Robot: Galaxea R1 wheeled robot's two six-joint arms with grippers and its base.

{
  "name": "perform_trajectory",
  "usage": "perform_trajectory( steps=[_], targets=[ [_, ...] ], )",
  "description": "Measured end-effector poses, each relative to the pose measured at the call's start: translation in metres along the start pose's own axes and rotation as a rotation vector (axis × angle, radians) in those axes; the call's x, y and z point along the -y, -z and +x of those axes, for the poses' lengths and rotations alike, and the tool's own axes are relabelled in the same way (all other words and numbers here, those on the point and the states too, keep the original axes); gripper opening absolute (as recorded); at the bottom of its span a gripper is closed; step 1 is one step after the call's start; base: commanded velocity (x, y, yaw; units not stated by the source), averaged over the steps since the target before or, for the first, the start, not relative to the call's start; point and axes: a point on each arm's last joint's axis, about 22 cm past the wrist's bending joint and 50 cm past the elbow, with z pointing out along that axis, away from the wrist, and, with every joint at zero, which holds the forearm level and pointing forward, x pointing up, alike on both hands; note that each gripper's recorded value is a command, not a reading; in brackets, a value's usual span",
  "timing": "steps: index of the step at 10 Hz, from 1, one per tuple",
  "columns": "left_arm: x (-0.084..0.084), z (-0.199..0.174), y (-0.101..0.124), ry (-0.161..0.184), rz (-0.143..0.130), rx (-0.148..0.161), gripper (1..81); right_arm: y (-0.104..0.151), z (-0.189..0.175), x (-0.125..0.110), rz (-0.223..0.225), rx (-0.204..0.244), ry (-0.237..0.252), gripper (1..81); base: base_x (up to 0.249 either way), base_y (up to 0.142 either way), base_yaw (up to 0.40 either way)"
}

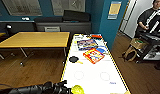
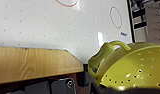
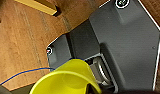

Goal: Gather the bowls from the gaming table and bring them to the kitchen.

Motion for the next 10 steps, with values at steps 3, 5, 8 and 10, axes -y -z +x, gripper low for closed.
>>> perform_trajectory(
  steps=[3, 5, 8, 10],
  targets=[
    [0.045, -0.072, 0.001, 0.017, 0.03, 0.013, 1.0, 0.0, 0.008, 0.001, 0.004, -0.019, 0.019, 1.0, 0.0, 0.0, 0.0],
    [0.083, -0.124, -0.003, 0.048, 0.059, 0.022, 1.0, -0.001, 0.019, 0.001, 0.006, -0.041, 0.036, 1.0, 0.0, 0.0, 0.0],
    [0.162, -0.183, -0.007, 0.1, 0.132, -0.001, 1.0, -0.001, 0.022, 0.0, 0.006, -0.051, 0.044, 1.0, 0.0, 0.0, 0.0],
    [0.204, -0.21, -0.012, 0.111, 0.166, -0.023, 1.0, 0.0, 0.023, -0.002, 0.002, -0.053, 0.046, 1.0, 0.0, 0.0, 0.0]
  ],
)
